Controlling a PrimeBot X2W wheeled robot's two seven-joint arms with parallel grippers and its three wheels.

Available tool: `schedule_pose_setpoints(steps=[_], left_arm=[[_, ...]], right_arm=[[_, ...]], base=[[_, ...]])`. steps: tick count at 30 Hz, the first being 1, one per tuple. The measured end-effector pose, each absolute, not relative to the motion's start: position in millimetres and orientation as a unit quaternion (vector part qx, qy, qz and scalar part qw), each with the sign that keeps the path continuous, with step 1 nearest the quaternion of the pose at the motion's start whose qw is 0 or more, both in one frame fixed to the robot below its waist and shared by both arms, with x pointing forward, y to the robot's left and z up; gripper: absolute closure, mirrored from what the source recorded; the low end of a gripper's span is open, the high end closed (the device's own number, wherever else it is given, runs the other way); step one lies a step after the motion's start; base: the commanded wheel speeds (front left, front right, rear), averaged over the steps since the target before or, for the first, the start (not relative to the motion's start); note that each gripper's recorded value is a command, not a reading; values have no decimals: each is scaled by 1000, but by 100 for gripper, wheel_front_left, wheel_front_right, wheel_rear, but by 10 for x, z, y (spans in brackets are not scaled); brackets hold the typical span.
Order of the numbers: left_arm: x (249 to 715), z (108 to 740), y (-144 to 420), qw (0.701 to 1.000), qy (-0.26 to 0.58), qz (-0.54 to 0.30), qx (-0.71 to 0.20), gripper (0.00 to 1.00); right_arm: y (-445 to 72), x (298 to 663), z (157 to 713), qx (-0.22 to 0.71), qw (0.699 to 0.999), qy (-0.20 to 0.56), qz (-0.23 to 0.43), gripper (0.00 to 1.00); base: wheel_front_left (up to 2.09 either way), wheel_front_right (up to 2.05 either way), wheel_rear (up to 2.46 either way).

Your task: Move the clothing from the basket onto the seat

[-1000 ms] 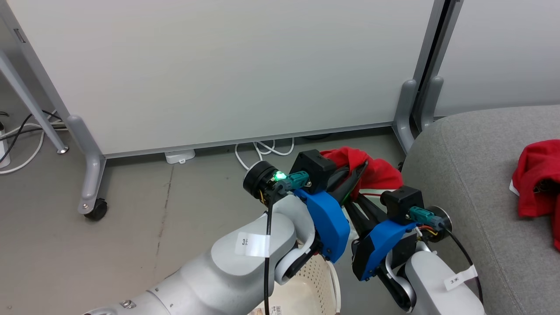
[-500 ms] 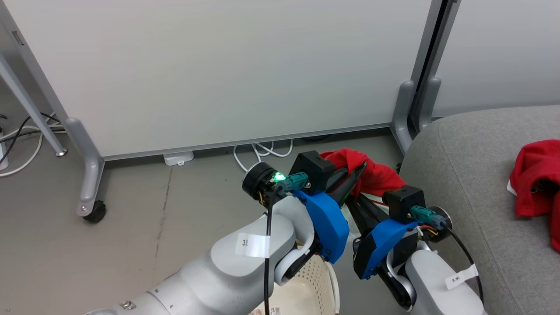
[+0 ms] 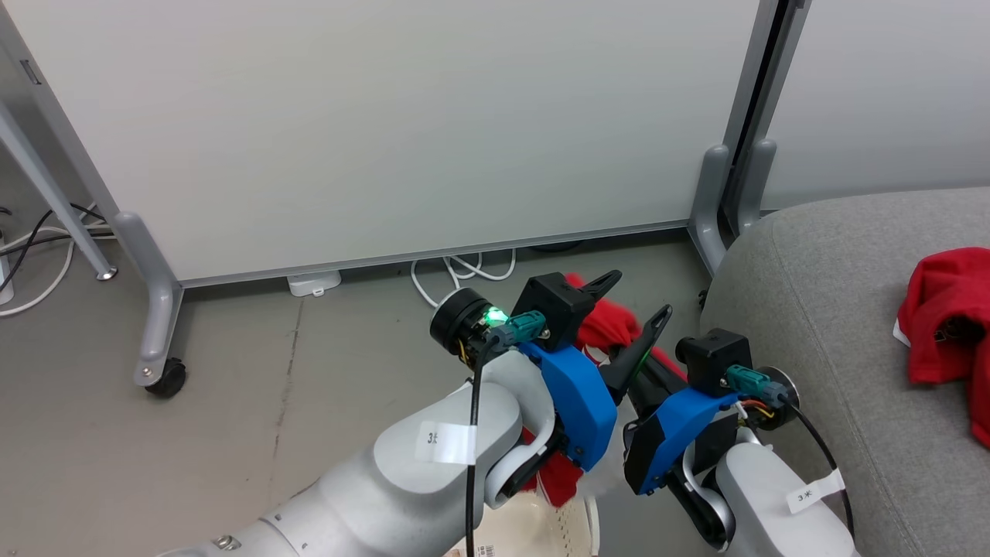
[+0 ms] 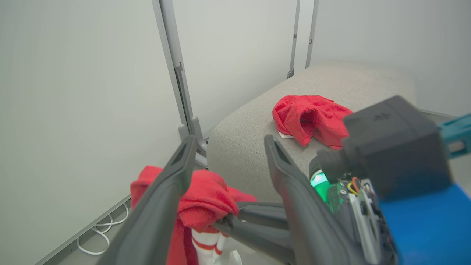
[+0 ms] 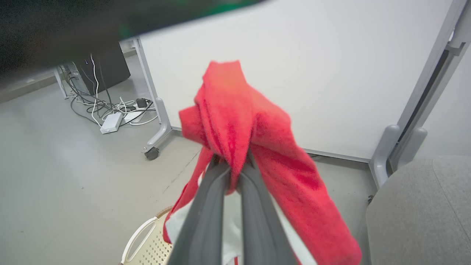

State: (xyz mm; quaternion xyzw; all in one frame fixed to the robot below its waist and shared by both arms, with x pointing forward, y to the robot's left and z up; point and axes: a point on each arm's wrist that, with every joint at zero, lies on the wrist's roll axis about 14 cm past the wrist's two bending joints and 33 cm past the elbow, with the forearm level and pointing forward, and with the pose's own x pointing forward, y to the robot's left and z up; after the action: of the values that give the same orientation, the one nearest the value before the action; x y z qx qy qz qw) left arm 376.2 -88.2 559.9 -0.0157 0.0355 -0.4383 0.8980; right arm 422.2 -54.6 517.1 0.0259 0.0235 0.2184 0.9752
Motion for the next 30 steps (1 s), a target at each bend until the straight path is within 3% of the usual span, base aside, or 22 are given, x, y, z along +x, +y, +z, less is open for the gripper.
schedule_pose_setpoints(steps=[12,30], left_arm=[[3773,5540,-813,903,32,-427,-20,0],[3846,5064,-5,952,28,-303,-45,0]], right_arm=[[-541,4223,5181,27,975,20,219,100],[-733,4333,5188,40,981,12,187,100]], base=[[0,0,0],[0,0,0]])
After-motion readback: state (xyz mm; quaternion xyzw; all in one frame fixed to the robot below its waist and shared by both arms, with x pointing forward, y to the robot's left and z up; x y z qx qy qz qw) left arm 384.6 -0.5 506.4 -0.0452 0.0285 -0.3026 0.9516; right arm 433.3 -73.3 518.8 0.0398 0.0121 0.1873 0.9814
